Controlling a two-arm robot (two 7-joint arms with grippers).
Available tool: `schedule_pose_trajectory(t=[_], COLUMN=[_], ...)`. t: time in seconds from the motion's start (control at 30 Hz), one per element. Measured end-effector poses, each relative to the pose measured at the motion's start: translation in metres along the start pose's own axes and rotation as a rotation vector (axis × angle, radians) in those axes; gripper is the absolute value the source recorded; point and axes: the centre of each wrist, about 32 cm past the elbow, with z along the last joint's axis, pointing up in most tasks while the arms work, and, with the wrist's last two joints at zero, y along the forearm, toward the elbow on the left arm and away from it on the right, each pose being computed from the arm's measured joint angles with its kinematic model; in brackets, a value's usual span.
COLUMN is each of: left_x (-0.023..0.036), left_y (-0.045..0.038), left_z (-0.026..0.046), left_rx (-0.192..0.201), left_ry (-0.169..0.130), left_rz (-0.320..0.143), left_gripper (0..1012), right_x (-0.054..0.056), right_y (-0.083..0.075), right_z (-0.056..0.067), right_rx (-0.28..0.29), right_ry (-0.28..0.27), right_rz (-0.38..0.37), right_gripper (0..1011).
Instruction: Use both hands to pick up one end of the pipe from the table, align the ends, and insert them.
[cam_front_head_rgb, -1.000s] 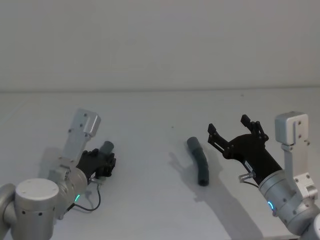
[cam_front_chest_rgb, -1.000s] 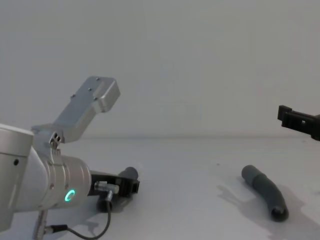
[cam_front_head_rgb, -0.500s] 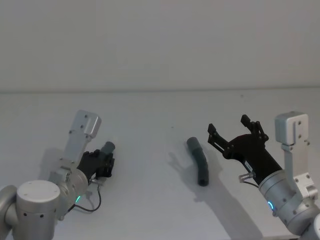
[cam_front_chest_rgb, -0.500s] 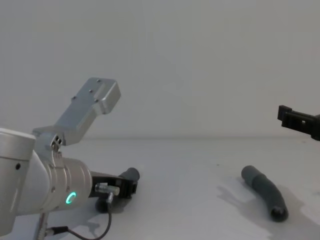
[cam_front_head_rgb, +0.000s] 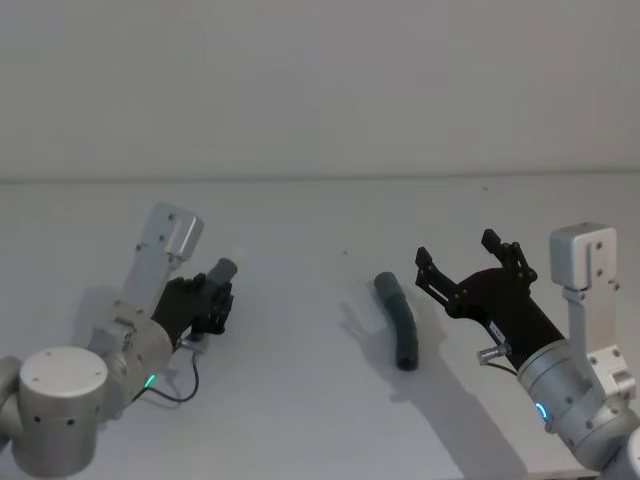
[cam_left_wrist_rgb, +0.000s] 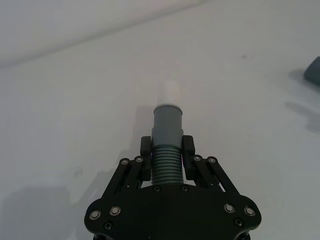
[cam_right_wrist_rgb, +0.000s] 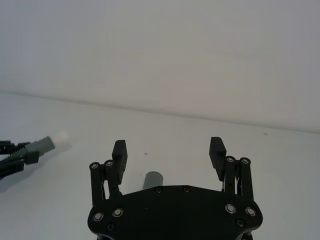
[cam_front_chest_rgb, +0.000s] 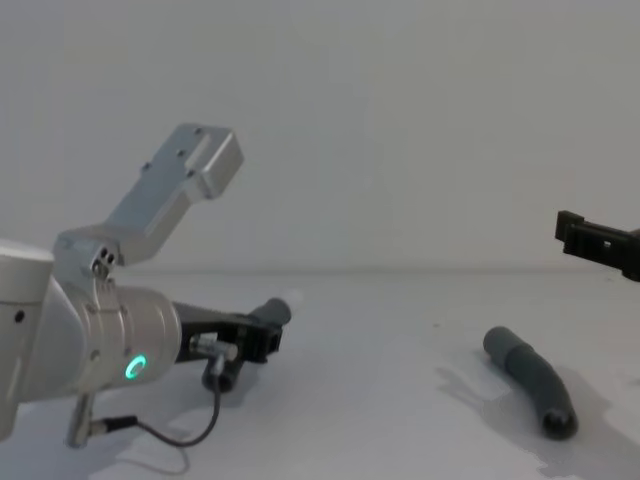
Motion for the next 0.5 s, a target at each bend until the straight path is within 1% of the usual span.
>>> schedule_pose_trajectory(t=[0.07,0.13,0.2,0.23,0.27,0.3,0.33,0.43,0.47,0.5], left_x=[0.0034,0.0056,0.0103,0.0103,0.0131,0.0142,0.0172,0.0212,0.0239,0.0257], left_y=[-0.0006,-0.0009,-0.0014,-0.0014,-0.0017,-0.0019,-0.0021,-0.0024,-0.0027,-0.0027], left_z=[0.0023,0.0039,0.0075,0.0075,0.0097,0.0108,0.0132,0.0166,0.0189,0.0205], left_rx=[-0.018,-0.032,-0.053,-0.053,-0.062,-0.068,-0.077,-0.088,-0.094,-0.097], left_ry=[-0.016,-0.027,-0.049,-0.049,-0.062,-0.068,-0.081,-0.100,-0.112,-0.120], left_rz=[-0.017,-0.033,-0.063,-0.063,-0.078,-0.089,-0.106,-0.135,-0.154,-0.163], left_gripper=[327,327,327,327,327,327,327,327,327,327], right_x=[0.000,0.000,0.000,0.000,0.000,0.000,0.000,0.000,0.000,0.000], right_y=[0.000,0.000,0.000,0.000,0.000,0.000,0.000,0.000,0.000,0.000], right_z=[0.000,0.000,0.000,0.000,0.000,0.000,0.000,0.000,0.000,0.000], right_rx=[0.000,0.000,0.000,0.000,0.000,0.000,0.000,0.000,0.000,0.000], right_ry=[0.000,0.000,0.000,0.000,0.000,0.000,0.000,0.000,0.000,0.000], right_rz=[0.000,0.000,0.000,0.000,0.000,0.000,0.000,0.000,0.000,0.000], right_gripper=[1000,1000,1000,1000,1000,1000,1000,999,999,1000])
